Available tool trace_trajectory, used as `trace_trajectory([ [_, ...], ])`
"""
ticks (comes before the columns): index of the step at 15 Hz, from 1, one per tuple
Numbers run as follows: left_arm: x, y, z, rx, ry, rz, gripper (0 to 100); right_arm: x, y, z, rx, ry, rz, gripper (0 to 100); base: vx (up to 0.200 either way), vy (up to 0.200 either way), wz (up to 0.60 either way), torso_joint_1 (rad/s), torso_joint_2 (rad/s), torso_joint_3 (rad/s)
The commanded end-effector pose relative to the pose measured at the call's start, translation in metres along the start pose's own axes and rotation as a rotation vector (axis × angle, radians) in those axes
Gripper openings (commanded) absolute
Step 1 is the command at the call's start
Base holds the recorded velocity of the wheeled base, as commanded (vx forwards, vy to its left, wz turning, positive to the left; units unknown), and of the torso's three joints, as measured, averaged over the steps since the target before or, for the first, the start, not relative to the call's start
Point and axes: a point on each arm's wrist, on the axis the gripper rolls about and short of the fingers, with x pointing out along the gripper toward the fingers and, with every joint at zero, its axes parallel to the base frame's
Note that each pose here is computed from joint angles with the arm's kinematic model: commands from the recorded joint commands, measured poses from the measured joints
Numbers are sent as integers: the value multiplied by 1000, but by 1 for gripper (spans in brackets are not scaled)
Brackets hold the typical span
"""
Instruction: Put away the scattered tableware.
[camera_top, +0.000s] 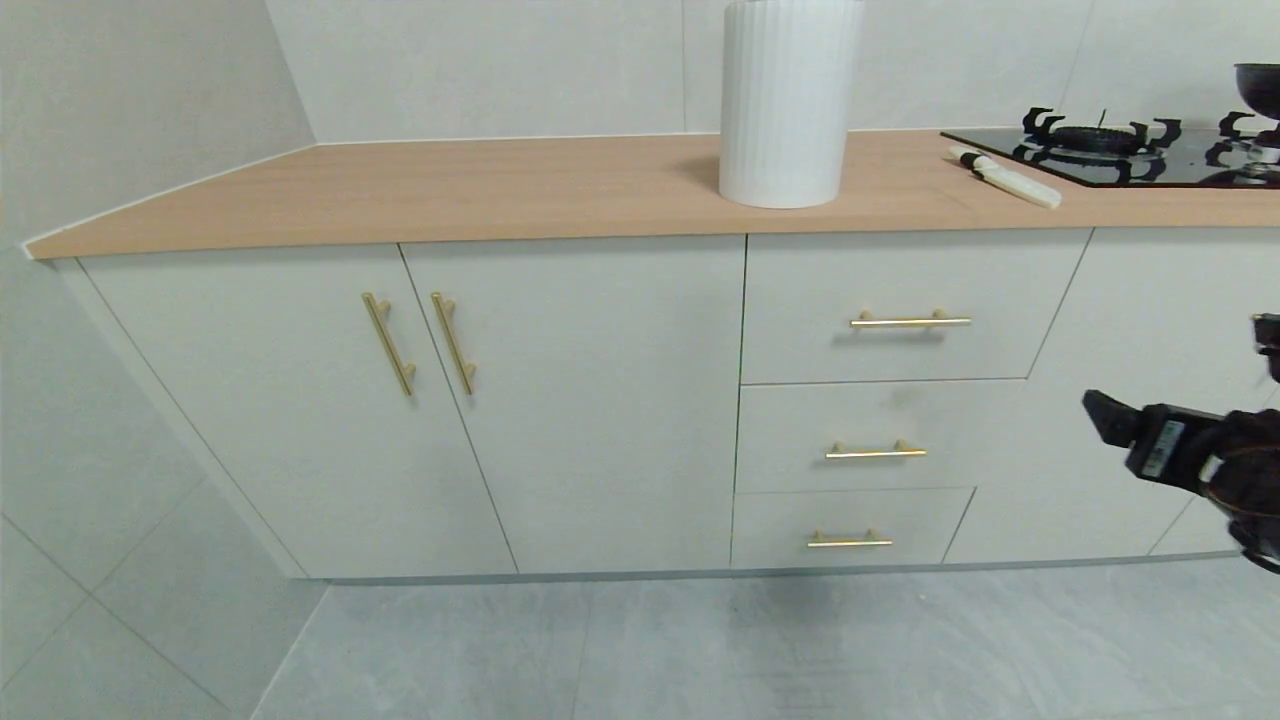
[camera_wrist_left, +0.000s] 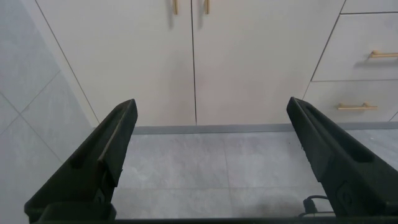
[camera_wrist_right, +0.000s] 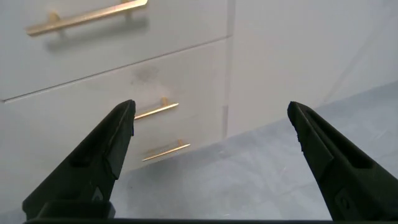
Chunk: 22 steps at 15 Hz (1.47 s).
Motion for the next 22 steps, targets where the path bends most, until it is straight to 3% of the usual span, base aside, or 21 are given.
trace_trajectory([
  [1, 0, 0, 0, 0, -2, 0, 100, -73, -41, 4, -19, -155, -3, 100, 0, 0, 0, 0, 0, 0],
  [5, 0, 0, 0, 0, 0, 0, 100, -125, -73, -5, -45, -201, -11, 100, 0, 0, 0, 0, 0, 0],
  [9, 0, 0, 0, 0, 0, 0, 100, -181, -108, -27, -112, -285, -120, 100, 0, 0, 0, 0, 0, 0],
  [15, 0, 0, 0, 0, -2, 0, 100, -221, -123, -63, -171, -307, -232, 100, 0, 0, 0, 0, 0, 0],
  [17, 0, 0, 0, 0, 0, 0, 100, -217, -121, -69, -157, -297, -171, 100, 0, 0, 0, 0, 0, 0],
  [19, 0, 0, 0, 0, 0, 0, 100, -210, -117, -79, -140, -270, -23, 100, 0, 0, 0, 0, 0, 0],
  [20, 0, 0, 0, 1, 0, 0, 100, -202, -112, -94, -100, -221, 184, 100, 0, 0, 0, 0, 0, 0],
  [22, 0, 0, 0, 0, 0, 0, 100, -191, -109, -116, -117, -141, 277, 100, 0, 0, 0, 0, 0, 0],
])
